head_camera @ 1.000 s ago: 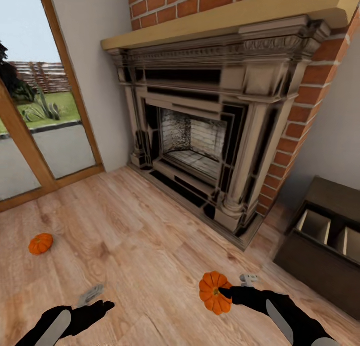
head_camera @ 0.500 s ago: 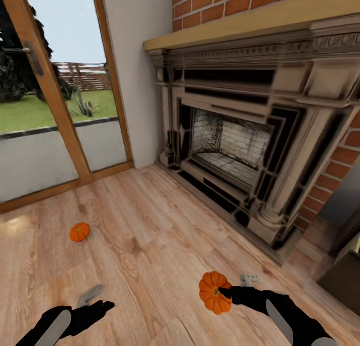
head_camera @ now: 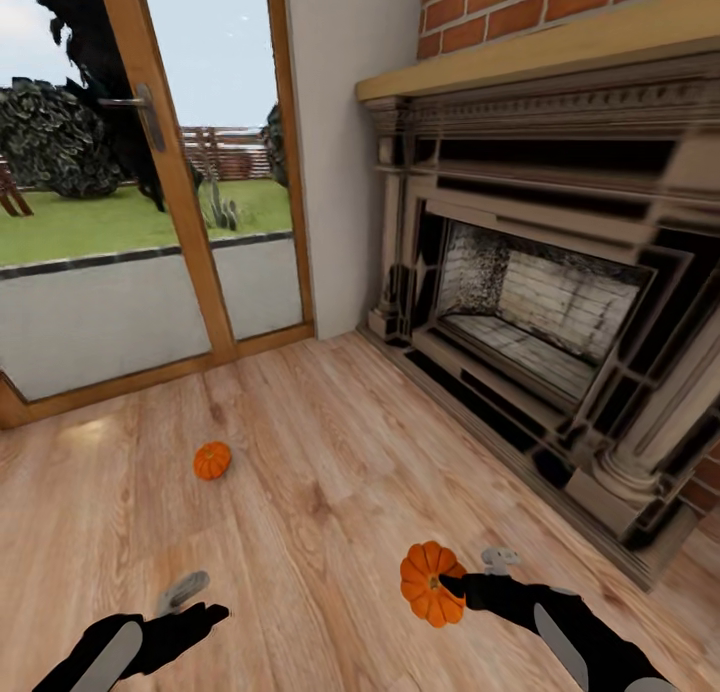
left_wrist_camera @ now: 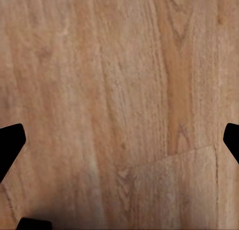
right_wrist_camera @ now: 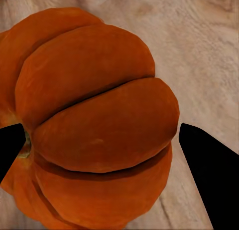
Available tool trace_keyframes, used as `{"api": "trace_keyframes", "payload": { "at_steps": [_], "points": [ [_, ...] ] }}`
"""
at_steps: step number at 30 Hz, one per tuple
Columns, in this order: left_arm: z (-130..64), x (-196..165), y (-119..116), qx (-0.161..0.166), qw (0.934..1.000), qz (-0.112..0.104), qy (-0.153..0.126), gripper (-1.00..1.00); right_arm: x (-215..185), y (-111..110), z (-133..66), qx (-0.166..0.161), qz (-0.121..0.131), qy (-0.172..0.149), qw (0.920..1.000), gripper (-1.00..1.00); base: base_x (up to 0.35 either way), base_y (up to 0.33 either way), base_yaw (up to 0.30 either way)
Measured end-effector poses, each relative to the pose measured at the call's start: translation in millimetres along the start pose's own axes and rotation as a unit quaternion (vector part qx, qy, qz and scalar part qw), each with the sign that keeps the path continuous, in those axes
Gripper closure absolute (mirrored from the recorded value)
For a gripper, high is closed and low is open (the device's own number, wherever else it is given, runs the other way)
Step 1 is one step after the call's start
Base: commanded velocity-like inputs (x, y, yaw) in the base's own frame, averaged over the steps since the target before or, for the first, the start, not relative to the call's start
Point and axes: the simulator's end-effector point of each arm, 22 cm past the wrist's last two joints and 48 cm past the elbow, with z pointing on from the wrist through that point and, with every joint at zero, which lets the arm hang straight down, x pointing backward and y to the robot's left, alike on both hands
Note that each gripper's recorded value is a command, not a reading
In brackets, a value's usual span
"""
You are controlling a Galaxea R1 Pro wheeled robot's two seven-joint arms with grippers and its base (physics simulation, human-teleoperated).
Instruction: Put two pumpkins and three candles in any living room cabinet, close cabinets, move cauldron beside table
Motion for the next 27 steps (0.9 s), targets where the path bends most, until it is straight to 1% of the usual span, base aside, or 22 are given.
{"api": "trace_keyframes", "payload": {
  "at_steps": [6,16,27],
  "points": [
    [1.9,3.5,4.7,-0.005,1.0,-0.003,0.003,-1.0,0.6,-0.7,0.2,0.001,0.002,0.0,1.0,1.0,0.123,0.141,0.01],
    [2.0,3.5,5.1,-0.005,1.0,-0.004,0.003,-1.0,0.6,0.8,0.4,-0.001,0.003,0.0,1.0,1.0,0.098,0.028,0.0],
    [1.8,3.0,5.6,-0.005,1.0,-0.004,0.002,-1.0,0.4,1.1,0.4,-0.002,0.002,0.0,1.0,1.0,0.187,0.087,0.0]
  ]
}}
